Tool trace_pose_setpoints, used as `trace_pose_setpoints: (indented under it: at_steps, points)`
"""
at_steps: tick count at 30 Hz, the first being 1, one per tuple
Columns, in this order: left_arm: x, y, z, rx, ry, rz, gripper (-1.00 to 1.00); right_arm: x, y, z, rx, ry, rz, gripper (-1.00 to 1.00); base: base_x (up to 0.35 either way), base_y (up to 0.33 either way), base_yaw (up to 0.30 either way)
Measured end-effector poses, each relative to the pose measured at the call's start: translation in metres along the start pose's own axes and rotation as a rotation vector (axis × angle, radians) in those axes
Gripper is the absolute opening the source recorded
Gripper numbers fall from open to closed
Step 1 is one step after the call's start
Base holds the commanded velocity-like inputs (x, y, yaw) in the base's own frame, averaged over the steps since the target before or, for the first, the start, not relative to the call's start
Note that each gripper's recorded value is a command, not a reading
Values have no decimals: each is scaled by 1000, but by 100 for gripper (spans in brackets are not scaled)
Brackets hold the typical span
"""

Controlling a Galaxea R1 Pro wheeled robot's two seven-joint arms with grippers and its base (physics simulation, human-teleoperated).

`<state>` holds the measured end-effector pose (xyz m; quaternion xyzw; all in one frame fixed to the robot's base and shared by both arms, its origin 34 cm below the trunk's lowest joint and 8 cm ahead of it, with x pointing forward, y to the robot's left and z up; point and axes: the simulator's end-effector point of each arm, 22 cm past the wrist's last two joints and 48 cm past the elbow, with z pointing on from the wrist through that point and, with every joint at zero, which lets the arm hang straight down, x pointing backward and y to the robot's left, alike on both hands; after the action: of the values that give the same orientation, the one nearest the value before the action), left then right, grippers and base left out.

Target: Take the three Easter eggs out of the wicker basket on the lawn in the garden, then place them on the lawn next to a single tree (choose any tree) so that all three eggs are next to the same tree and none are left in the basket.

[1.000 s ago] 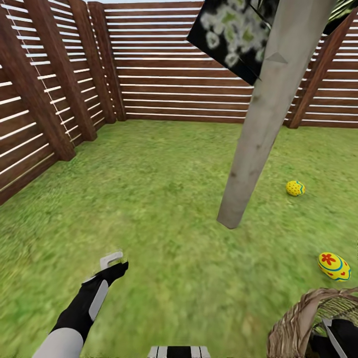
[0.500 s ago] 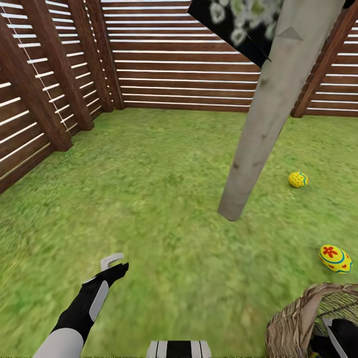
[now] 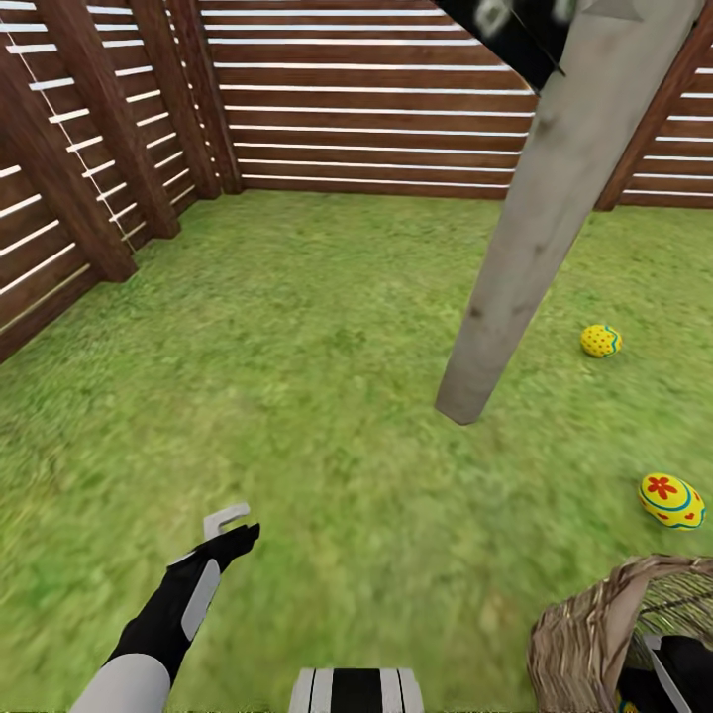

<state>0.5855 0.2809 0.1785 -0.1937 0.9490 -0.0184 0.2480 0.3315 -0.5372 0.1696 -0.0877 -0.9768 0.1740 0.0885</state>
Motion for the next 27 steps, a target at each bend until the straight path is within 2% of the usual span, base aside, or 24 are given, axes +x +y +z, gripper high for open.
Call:
trace_pose_setpoints:
  at_steps: [18,22,23,25,27]
  points:
    - [37,11,21,-25,68,6,100,21,4,23,17,69,-30,100,0,0,0]
    - [41,4,21,-15,71,2,100,21,4,23,17,68,-29,100,0,0,0]
    - [41,2,21,-13,72,1,100,21,4,23,16,68,-27,-100,0,0,0]
    - [43,-2,21,-8,72,0,100,20,4,23,16,63,-29,-100,0,0,0]
    - [38,-3,22,-7,38,-2,100,20,4,23,17,63,-31,-100,0,0,0]
